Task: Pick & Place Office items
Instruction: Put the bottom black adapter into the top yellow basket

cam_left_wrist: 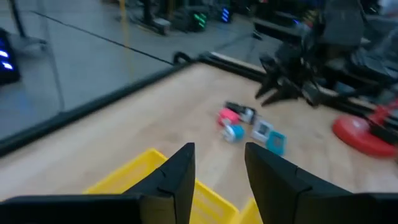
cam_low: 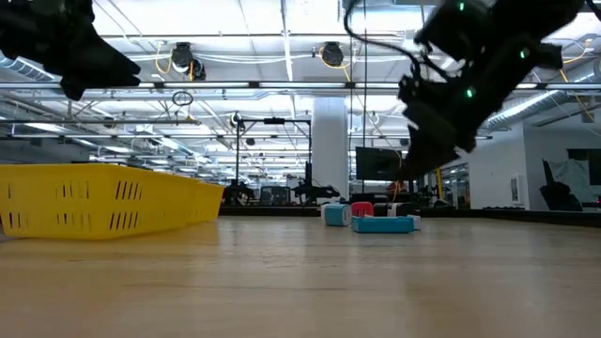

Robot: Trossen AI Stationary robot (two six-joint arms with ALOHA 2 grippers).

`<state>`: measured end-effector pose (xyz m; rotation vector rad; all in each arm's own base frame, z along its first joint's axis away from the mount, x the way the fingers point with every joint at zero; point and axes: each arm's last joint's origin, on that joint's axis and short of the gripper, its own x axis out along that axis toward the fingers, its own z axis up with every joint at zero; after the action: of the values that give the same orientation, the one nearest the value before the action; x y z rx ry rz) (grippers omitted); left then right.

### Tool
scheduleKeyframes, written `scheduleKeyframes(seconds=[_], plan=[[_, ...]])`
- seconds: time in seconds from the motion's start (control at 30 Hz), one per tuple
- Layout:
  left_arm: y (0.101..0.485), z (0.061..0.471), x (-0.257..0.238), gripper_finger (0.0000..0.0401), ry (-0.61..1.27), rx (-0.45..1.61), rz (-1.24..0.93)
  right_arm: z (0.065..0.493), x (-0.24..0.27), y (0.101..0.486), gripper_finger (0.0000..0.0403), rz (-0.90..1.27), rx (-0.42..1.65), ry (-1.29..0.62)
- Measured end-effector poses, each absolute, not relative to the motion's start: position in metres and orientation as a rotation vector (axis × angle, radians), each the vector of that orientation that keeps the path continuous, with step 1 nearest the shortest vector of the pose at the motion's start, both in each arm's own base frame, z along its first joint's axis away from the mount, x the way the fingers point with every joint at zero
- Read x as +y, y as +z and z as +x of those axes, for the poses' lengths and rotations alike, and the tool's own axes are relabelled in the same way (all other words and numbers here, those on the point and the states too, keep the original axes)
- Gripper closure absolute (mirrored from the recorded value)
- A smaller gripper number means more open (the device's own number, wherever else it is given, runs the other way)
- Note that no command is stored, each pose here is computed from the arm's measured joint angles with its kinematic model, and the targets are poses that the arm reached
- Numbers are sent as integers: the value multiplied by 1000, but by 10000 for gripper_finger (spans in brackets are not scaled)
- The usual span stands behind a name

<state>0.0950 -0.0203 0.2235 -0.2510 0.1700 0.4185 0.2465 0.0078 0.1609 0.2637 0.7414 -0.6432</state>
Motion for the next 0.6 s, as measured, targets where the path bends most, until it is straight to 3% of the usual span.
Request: scheduleKeyframes(seconds=[0.4,0.6], plan=[[222,97,-21,249,441,182,-215,239,-15,130,209,385,708,-523],[222,97,-21,233,441,183,-219,239,-23,126,187,337,733,-541]])
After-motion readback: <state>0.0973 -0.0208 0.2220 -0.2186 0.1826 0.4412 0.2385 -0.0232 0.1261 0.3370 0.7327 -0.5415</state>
